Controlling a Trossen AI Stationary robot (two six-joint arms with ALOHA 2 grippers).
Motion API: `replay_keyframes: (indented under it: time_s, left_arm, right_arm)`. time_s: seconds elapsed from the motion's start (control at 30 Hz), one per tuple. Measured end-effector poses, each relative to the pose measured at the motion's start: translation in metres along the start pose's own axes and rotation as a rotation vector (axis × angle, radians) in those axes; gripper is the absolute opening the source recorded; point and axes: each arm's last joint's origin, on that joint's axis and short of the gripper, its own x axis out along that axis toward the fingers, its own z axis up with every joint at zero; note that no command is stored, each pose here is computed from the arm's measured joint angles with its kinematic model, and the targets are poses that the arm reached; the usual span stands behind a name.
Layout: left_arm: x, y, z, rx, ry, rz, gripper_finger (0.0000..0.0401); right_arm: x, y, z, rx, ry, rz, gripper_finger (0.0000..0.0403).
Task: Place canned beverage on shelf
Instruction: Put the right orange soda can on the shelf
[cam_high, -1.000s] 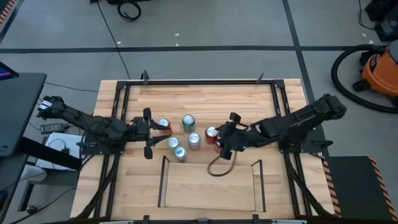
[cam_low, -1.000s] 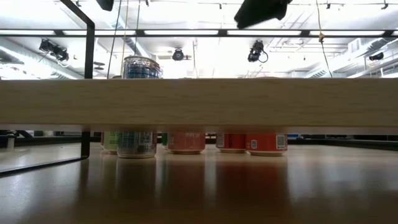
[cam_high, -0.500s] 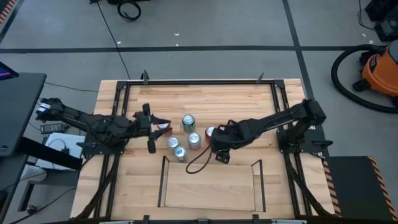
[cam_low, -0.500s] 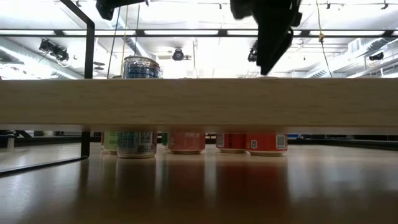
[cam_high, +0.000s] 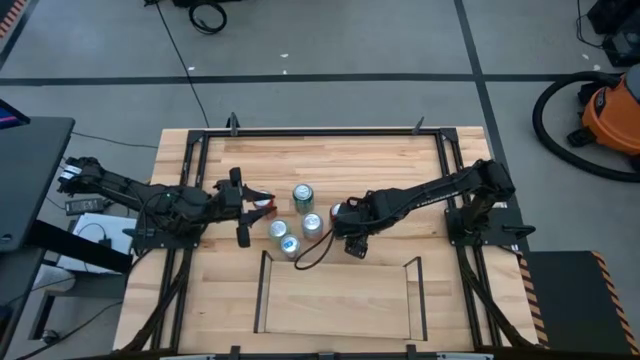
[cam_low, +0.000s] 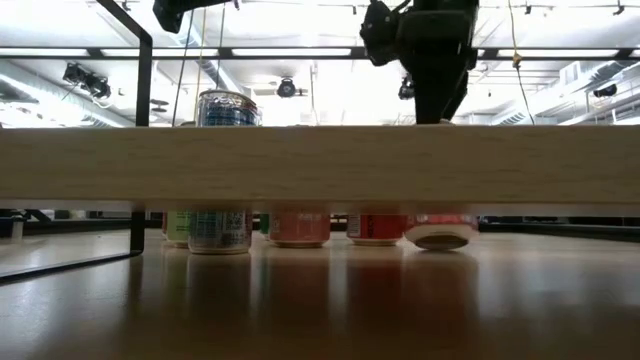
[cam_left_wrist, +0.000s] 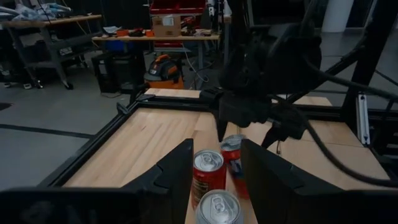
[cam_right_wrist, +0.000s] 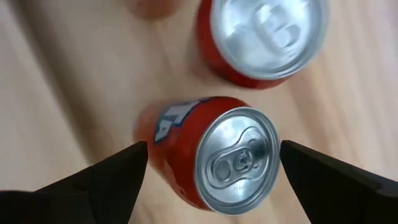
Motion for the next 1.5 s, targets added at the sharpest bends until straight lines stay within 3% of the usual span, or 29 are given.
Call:
replay_keyframes:
  time_s: [0.33,0.63,1.13,1.5]
  left_arm:
    - [0.0,0.0,0.0,0.009,0.004,0.0,0.0142]
    - [0.0,0.0,0.0,0.009,0.004,0.0,0.0142]
    - [0.0,0.0,-0.002,0.019,0.015,0.0,0.0142]
    - [0.0,0.0,-0.002,0.02,0.017,0.001,0.0142]
  right_arm:
    - [-0.004,0.013,-0.01,0.028,-0.031,-0.02,0.0375]
    - [-0.013,0.046,-0.016,0.038,-0.149,0.12,0.0375]
    - [-0.009,0.064,-0.034,0.055,-0.117,0.097,0.0373]
    - [0.0,0.056,-0.036,0.043,-0.044,0.0,0.0373]
